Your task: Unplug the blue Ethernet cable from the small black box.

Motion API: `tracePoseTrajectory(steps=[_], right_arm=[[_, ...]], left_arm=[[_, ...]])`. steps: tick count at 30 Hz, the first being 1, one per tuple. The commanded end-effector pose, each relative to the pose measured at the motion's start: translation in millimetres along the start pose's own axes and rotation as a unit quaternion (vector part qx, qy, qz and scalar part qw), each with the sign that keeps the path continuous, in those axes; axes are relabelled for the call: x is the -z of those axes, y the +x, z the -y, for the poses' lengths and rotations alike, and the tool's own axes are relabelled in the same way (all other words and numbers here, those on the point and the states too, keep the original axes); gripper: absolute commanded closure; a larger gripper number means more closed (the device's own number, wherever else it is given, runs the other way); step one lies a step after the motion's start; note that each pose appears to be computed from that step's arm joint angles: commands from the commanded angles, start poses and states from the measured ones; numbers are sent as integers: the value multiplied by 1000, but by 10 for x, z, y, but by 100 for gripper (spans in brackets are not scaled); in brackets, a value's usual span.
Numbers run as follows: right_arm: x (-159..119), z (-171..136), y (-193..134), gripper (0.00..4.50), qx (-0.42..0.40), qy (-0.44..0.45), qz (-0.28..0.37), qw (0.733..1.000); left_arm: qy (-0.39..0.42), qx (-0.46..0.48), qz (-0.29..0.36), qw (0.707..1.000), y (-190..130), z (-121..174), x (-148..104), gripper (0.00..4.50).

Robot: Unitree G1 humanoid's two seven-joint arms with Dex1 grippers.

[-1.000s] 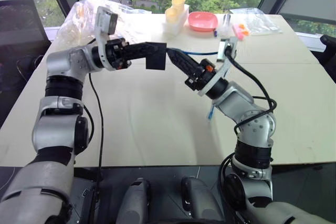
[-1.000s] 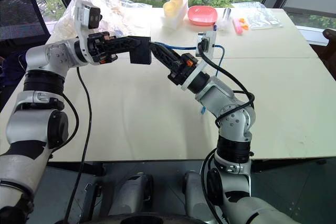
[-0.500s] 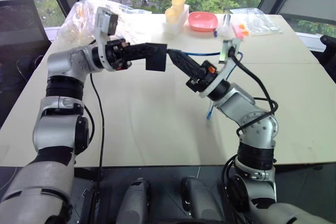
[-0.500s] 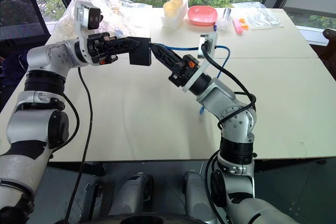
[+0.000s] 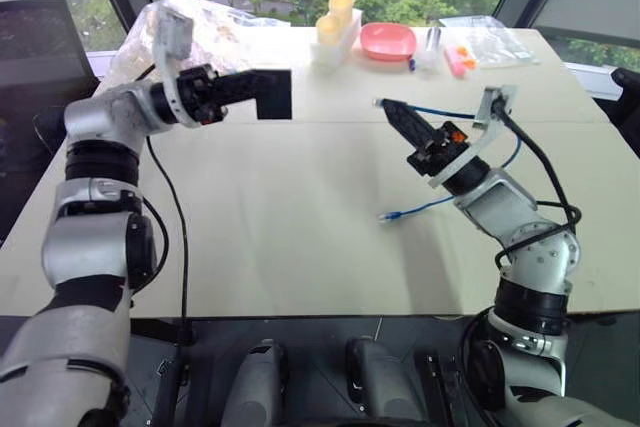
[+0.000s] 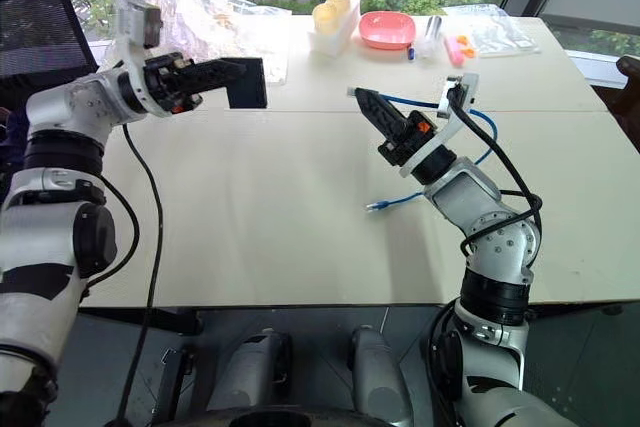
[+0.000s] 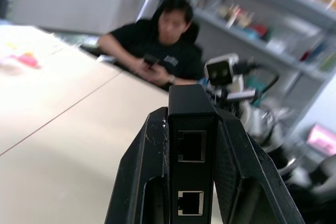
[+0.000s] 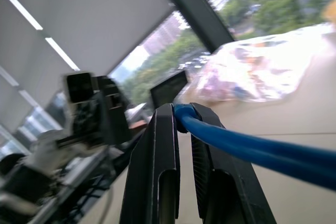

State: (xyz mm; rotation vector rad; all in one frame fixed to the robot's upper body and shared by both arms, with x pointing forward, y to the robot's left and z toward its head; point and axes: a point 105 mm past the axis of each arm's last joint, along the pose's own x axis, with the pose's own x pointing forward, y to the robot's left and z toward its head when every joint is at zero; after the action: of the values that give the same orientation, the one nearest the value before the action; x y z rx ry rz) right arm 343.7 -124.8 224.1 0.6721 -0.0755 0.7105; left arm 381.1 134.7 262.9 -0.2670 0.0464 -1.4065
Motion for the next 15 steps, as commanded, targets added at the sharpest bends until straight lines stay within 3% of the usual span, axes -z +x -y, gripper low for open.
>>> tracePoseTrajectory(steps=[1, 4, 5, 8, 12, 15], right_arm=[[48, 478, -35, 443, 121, -39, -15, 992], [109, 965, -159, 443, 245, -52, -30, 968], [116, 1054, -197, 361, 268, -53, -34, 961], [111, 1136, -241, 237, 290, -63, -42, 954], [167, 1073, -309, 17, 285, -84, -89, 951], [242, 757, -329, 3, 216, -99, -134, 962]], left_arm=[[73, -44, -34, 996, 180, -118, 130, 399], [104, -62, -33, 992, 391, -169, 328, 399], [117, -67, -31, 990, 448, -178, 388, 399], [130, -92, -16, 987, 572, -221, 498, 399], [154, -141, -5, 978, 679, -314, 621, 399], [178, -172, -5, 969, 709, -368, 706, 399]])
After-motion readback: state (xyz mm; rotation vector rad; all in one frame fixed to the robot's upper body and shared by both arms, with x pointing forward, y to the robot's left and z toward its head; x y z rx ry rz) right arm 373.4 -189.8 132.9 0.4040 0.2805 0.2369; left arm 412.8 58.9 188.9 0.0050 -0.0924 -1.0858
